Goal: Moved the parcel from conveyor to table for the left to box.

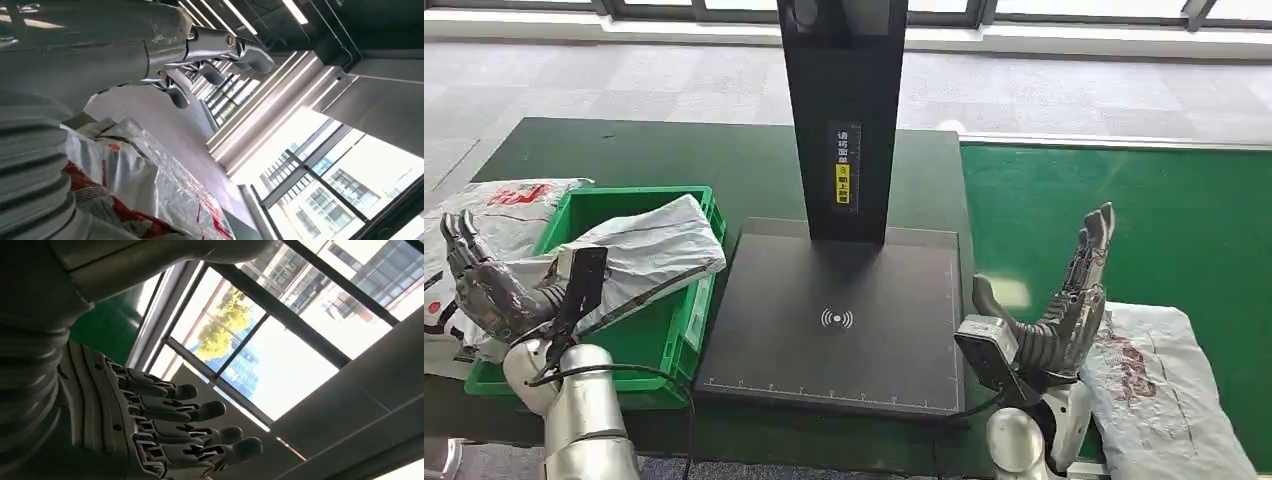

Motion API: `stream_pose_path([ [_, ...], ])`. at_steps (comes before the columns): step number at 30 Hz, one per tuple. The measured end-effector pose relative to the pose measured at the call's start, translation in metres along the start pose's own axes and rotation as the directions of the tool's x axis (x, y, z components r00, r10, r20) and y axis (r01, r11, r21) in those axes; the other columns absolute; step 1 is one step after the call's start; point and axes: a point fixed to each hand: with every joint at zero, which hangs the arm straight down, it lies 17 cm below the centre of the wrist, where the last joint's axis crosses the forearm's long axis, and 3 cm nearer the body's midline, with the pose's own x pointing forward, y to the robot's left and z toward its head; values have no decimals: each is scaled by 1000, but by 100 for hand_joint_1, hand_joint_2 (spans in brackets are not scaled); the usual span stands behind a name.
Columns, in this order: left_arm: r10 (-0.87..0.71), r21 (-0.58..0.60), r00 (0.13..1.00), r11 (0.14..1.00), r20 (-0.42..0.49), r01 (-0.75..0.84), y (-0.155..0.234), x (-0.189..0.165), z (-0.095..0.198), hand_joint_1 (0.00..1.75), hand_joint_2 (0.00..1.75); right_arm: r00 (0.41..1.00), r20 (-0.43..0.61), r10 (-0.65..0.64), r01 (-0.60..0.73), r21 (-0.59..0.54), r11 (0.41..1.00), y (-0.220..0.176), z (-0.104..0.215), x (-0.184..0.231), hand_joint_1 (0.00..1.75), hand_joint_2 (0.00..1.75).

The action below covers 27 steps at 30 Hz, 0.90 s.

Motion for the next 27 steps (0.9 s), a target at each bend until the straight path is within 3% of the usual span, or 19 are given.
stream_pose_path([
  [9,160,125,987,980,-11,-157,28,4,-6,0,175,1000,-18,19,-19,5,1000,0,1,-7,0,175],
  [14,165,126,986,979,-8,-163,29,6,-6,0,175,1000,-19,21,-21,5,1000,0,2,-8,0,175],
  [16,263,99,965,960,0,-262,20,27,4,0,175,998,-47,37,-37,7,999,-3,6,-22,0,175],
  [17,268,92,963,959,1,-267,19,31,5,0,0,998,-49,39,-39,8,999,-3,6,-23,0,175],
  [20,282,65,959,957,5,-281,13,41,9,0,0,996,-67,50,-50,10,999,-5,9,-31,0,175],
  [21,294,57,956,954,10,-295,11,46,10,0,175,996,-71,54,-53,12,999,-5,10,-34,0,175],
  [27,381,51,921,921,77,-385,13,72,16,0,175,991,-96,96,-94,30,995,-5,15,-45,0,175],
])
